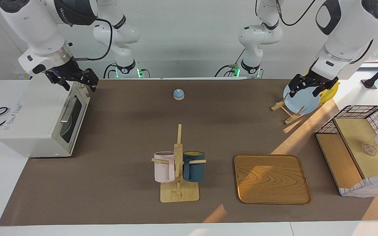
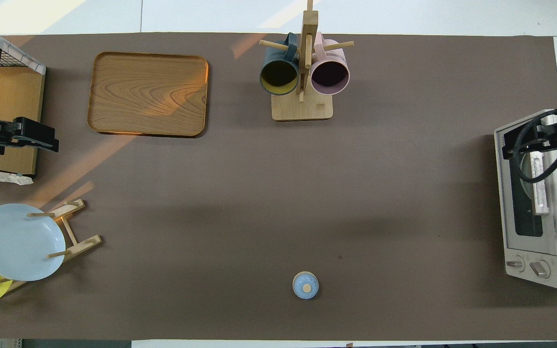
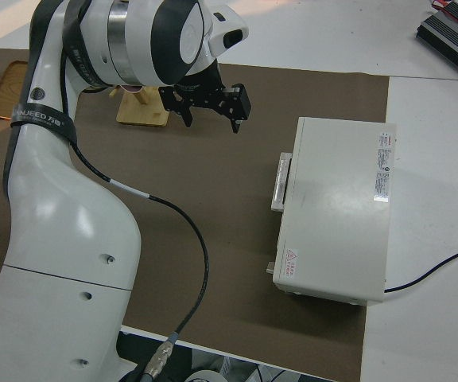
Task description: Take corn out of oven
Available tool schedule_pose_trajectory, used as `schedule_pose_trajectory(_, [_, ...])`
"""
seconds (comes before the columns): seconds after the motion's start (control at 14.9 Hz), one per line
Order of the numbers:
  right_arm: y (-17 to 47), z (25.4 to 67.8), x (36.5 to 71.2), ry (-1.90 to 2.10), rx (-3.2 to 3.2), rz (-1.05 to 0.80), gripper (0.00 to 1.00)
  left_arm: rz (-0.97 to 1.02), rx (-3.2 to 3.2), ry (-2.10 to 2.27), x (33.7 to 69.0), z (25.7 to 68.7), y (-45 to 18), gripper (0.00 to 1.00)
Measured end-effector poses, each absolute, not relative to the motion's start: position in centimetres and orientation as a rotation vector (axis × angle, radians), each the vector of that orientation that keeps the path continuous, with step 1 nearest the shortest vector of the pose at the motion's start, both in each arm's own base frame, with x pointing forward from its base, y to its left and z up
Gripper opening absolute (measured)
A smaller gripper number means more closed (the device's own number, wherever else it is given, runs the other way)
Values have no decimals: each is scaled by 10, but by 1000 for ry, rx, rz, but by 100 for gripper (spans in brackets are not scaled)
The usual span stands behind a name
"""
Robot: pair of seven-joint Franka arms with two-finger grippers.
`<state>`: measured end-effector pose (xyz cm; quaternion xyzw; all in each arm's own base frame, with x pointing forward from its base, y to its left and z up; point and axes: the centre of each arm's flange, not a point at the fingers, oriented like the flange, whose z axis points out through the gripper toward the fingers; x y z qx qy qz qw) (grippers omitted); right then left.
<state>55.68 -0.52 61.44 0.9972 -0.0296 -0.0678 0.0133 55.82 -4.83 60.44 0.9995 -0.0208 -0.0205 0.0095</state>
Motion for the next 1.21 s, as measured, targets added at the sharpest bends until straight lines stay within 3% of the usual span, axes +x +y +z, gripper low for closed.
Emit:
schedule_pose_trajectory(1.08, [-11,621,553,-103,3109,-191,100,-64,3121,-65,558,604,-48,100])
schedule_pose_trajectory(1.21, [-12,622,554,-103,3110,-178,82,-64,3121,-65,558,604,-48,100])
